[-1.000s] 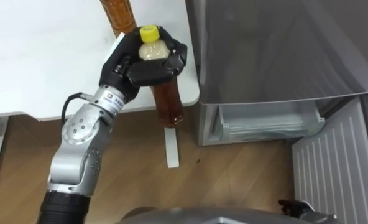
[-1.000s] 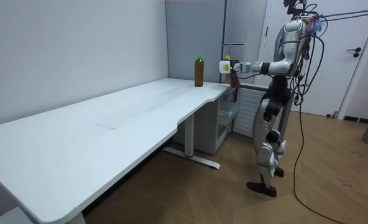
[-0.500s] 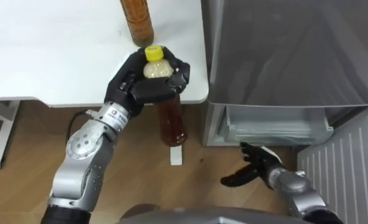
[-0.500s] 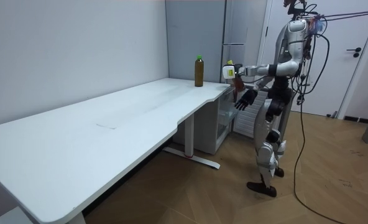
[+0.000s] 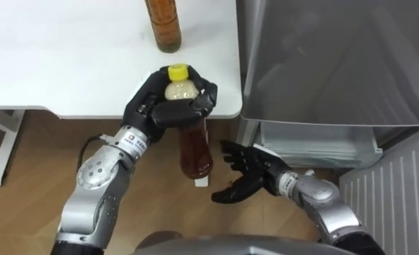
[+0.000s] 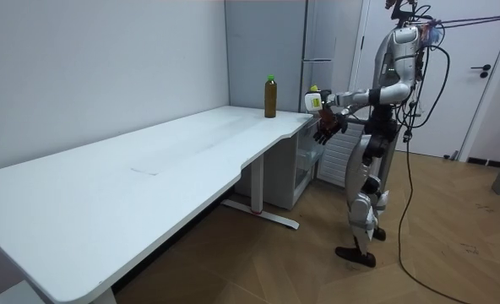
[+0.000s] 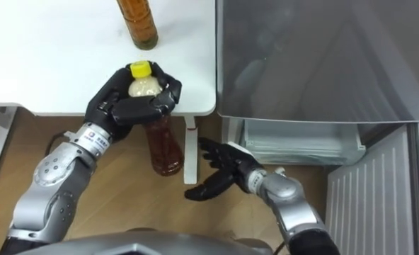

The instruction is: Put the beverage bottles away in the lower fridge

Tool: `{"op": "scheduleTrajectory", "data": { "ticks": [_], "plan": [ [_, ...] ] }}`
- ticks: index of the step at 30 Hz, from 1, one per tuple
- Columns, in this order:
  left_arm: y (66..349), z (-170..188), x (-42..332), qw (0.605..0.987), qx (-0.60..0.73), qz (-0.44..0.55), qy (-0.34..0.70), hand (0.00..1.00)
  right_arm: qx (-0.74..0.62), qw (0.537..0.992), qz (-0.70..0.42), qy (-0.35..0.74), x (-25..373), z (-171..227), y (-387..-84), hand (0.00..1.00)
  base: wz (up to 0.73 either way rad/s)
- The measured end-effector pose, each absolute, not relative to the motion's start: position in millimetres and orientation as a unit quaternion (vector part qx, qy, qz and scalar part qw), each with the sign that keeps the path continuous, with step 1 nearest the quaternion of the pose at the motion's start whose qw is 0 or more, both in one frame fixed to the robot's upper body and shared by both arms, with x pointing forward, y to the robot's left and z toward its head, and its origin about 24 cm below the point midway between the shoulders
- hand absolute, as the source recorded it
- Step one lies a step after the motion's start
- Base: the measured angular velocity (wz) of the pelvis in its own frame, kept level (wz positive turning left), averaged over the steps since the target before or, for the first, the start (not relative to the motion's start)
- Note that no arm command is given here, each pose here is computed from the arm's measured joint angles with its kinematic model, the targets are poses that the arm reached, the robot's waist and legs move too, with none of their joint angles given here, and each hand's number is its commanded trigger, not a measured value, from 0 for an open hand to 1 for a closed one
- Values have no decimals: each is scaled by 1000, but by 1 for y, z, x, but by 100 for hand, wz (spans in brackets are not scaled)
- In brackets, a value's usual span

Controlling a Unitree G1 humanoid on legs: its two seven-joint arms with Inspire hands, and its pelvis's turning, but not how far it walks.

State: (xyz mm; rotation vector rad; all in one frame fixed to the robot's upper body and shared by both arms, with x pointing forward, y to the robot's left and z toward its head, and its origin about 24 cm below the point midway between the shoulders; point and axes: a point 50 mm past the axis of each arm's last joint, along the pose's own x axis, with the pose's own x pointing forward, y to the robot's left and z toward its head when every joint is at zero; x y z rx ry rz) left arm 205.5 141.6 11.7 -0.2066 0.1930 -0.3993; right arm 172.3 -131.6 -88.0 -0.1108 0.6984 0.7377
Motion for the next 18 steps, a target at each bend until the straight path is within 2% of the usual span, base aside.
{"op": "scheduleTrajectory", "data": {
  "ticks": [9, 18],
  "plan": [
    [137, 6, 203, 967, -104, -207, 109, 100, -62, 846, 418, 323, 170, -83, -118, 0, 5],
    [136, 5, 203, 965, -107, -213, 110, 100, -64, 843, 444, 296, 175, -71, -111, 0, 7]
  ]
}}
